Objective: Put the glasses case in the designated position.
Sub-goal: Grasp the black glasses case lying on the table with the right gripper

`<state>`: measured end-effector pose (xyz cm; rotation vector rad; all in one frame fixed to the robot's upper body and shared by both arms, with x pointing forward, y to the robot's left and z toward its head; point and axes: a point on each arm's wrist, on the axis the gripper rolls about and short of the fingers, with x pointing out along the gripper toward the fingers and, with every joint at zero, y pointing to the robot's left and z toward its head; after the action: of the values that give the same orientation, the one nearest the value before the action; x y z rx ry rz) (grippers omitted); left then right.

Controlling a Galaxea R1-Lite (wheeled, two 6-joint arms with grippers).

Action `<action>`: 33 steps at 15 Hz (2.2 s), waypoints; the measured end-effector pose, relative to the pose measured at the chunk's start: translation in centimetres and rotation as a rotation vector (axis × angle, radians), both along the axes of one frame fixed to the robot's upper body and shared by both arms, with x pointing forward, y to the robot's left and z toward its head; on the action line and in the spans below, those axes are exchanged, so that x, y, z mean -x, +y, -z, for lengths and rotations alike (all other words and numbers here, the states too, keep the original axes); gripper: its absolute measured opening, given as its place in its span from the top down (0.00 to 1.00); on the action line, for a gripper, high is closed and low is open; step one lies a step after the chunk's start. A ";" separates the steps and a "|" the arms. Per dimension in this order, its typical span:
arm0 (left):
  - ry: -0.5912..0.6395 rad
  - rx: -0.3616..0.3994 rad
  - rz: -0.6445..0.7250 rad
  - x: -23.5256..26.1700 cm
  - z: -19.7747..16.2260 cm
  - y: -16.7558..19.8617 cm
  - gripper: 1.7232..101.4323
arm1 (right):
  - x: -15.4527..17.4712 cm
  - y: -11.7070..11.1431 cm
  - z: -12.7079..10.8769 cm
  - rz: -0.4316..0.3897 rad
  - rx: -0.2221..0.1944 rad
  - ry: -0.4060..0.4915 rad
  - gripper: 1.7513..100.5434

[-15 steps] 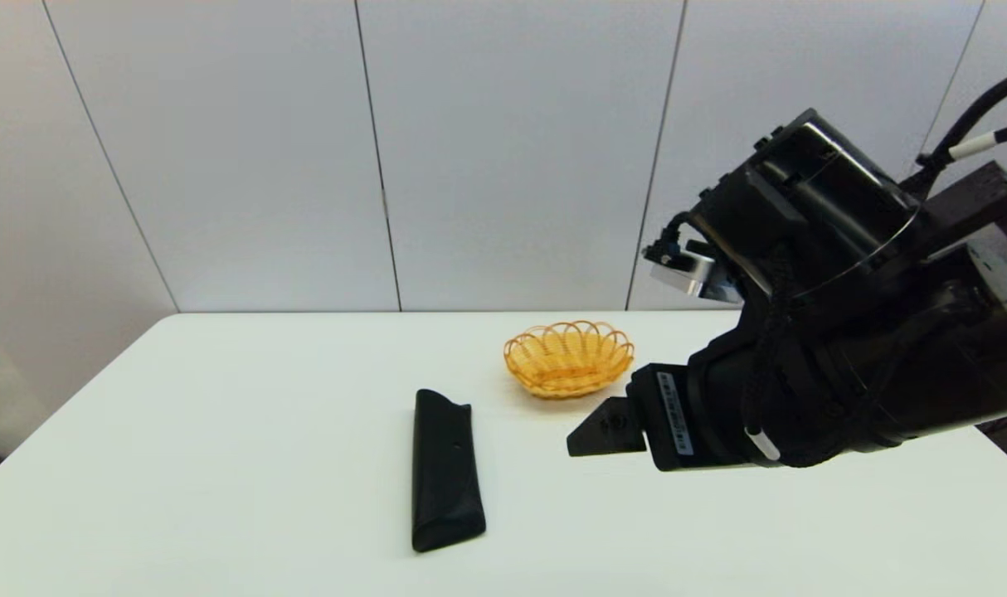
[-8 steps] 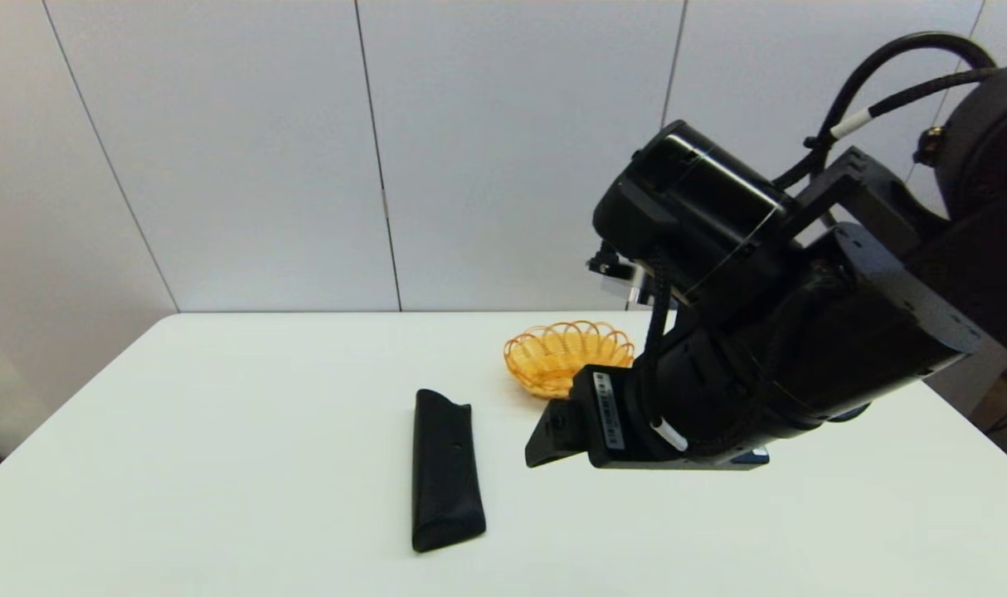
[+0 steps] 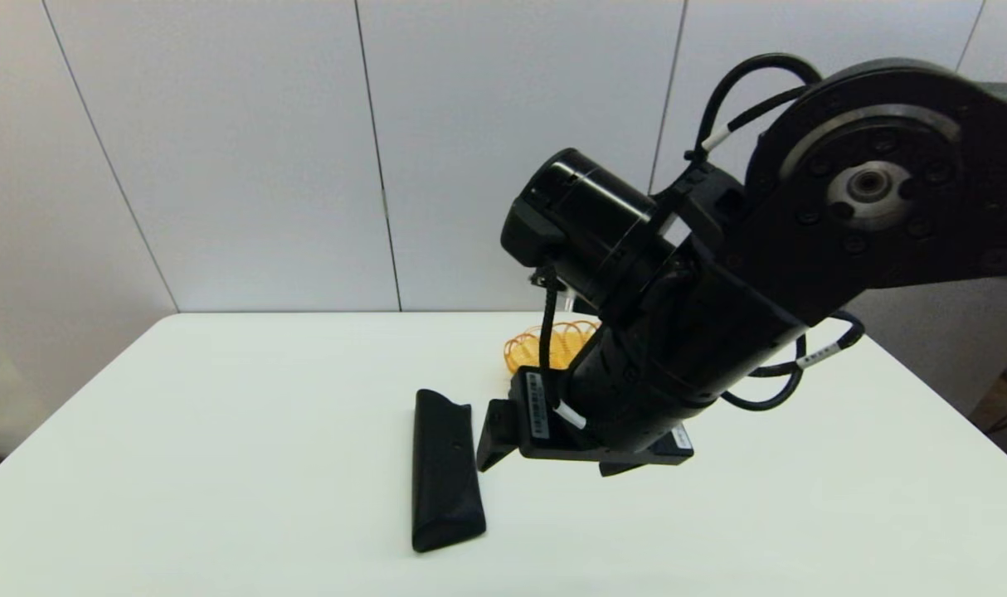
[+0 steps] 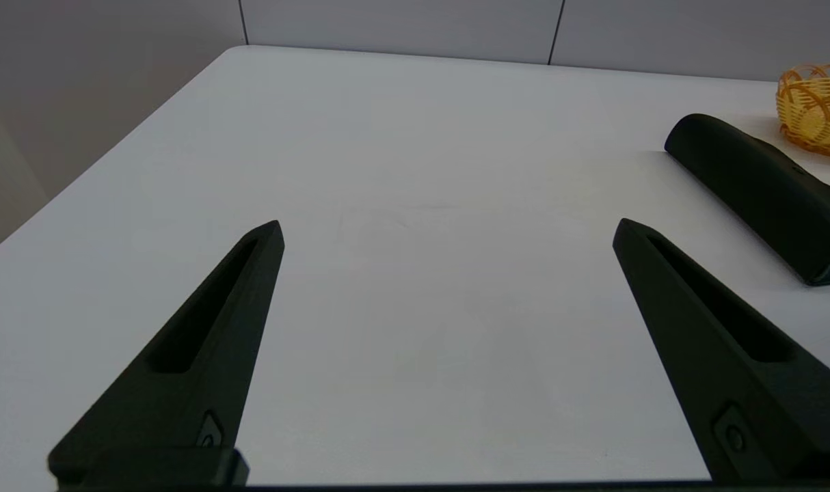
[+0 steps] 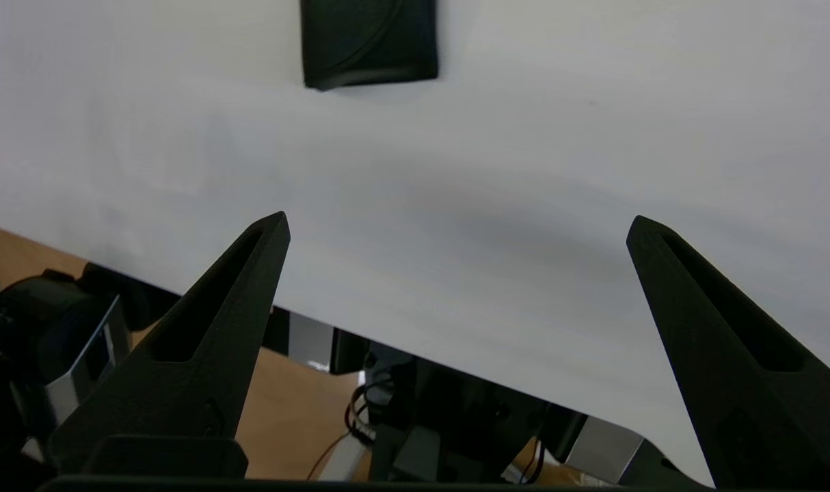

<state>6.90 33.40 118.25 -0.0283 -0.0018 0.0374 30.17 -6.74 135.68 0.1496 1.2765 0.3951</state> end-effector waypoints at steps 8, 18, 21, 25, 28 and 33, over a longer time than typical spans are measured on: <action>0.000 0.000 0.000 0.0 0.0 0.0 0.04 | -1.2 3.5 2.8 -0.054 0.022 -0.069 0.03; 0.000 0.000 -0.001 0.0 0.0 0.0 0.04 | -2.5 6.9 5.5 -0.082 -0.034 -0.146 0.03; 0.000 0.000 0.000 0.0 0.0 0.0 0.04 | -3.0 7.5 6.5 -0.090 -0.013 -0.176 0.03; 0.000 0.000 0.000 0.0 0.0 0.0 0.04 | -3.9 8.0 8.2 -0.077 0.021 -0.181 0.03; 0.000 0.000 0.000 0.0 0.0 0.0 0.04 | -4.6 8.4 9.3 -0.072 0.026 -0.178 0.03; 0.000 0.000 0.000 0.0 0.0 0.0 0.04 | -5.9 8.5 10.8 -0.073 0.042 -0.184 0.03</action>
<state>6.90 33.40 118.25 -0.0283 -0.0018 0.0379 36.08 1.76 124.83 0.0298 1.1100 0.4344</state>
